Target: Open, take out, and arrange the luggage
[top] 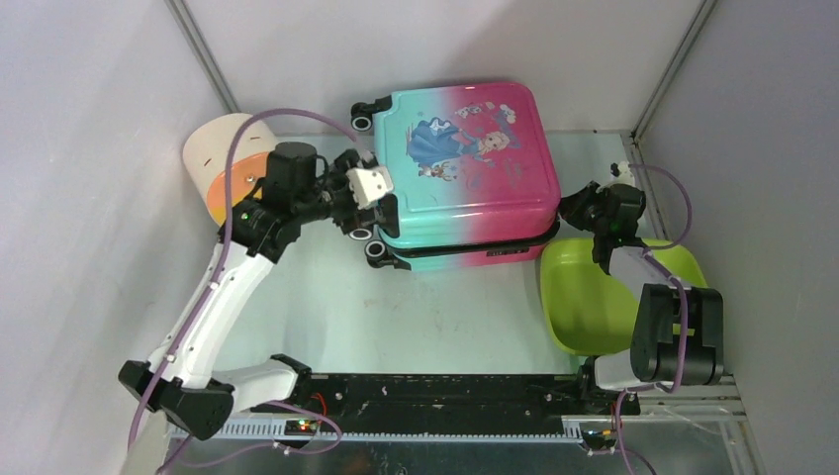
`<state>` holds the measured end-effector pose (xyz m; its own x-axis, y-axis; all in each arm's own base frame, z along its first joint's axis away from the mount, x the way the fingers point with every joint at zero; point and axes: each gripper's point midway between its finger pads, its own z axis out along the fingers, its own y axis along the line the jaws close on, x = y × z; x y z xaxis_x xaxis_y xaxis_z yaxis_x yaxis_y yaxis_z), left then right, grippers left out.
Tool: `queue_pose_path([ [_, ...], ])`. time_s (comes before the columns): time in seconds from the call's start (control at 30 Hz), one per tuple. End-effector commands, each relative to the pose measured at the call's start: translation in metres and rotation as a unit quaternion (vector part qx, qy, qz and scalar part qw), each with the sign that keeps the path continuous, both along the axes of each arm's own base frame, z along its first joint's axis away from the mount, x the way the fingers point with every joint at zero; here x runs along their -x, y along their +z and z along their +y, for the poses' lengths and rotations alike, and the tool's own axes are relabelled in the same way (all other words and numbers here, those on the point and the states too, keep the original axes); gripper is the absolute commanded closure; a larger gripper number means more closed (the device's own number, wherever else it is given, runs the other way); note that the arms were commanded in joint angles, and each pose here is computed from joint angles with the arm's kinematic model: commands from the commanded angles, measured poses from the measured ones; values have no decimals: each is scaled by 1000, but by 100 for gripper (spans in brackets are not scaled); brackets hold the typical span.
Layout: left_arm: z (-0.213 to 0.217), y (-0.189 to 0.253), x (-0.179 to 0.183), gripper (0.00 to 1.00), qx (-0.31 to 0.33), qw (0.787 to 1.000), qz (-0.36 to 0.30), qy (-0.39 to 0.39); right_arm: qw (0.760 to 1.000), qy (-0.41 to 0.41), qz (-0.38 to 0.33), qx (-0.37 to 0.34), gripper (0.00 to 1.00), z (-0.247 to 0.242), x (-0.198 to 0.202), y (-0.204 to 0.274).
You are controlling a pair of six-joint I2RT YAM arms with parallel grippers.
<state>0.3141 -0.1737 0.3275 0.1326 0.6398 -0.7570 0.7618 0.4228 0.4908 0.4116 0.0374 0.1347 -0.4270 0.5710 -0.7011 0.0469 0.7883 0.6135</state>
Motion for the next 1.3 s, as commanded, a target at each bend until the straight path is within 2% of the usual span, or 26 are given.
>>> queue_pose_path([
  [0.0,1,-67,23,22,-106,988,51,-104,999,48,-11,-10,100,17,12,12],
  [0.23,13,-109,11,21,-167,976,86,-107,999,43,-13,3,100,9,13,13],
  [0.47,13,-128,-15,21,-188,972,101,-102,999,37,-16,19,100,4,16,17],
  [0.6,17,-139,-13,25,-209,963,128,-111,999,37,-13,19,100,6,19,16],
  [0.67,20,-142,-12,37,-217,961,132,-108,999,35,-12,19,100,5,21,14],
  [0.73,26,-144,-11,66,-234,958,135,-97,999,28,-2,20,100,4,24,9],
  [0.77,27,-145,-10,90,-243,956,135,-96,999,26,3,19,100,3,26,7],
  [0.83,37,-146,-3,99,-267,949,141,-93,999,16,28,11,100,2,31,-1],
  [0.97,45,-142,19,100,-272,945,130,-128,995,50,84,-2,100,20,52,-20],
  [1.07,53,-126,22,100,-252,954,81,-139,991,73,114,4,100,35,73,-28],
  [1.27,82,-90,2,100,-201,976,-7,-86,984,133,116,24,100,91,105,-22],
])
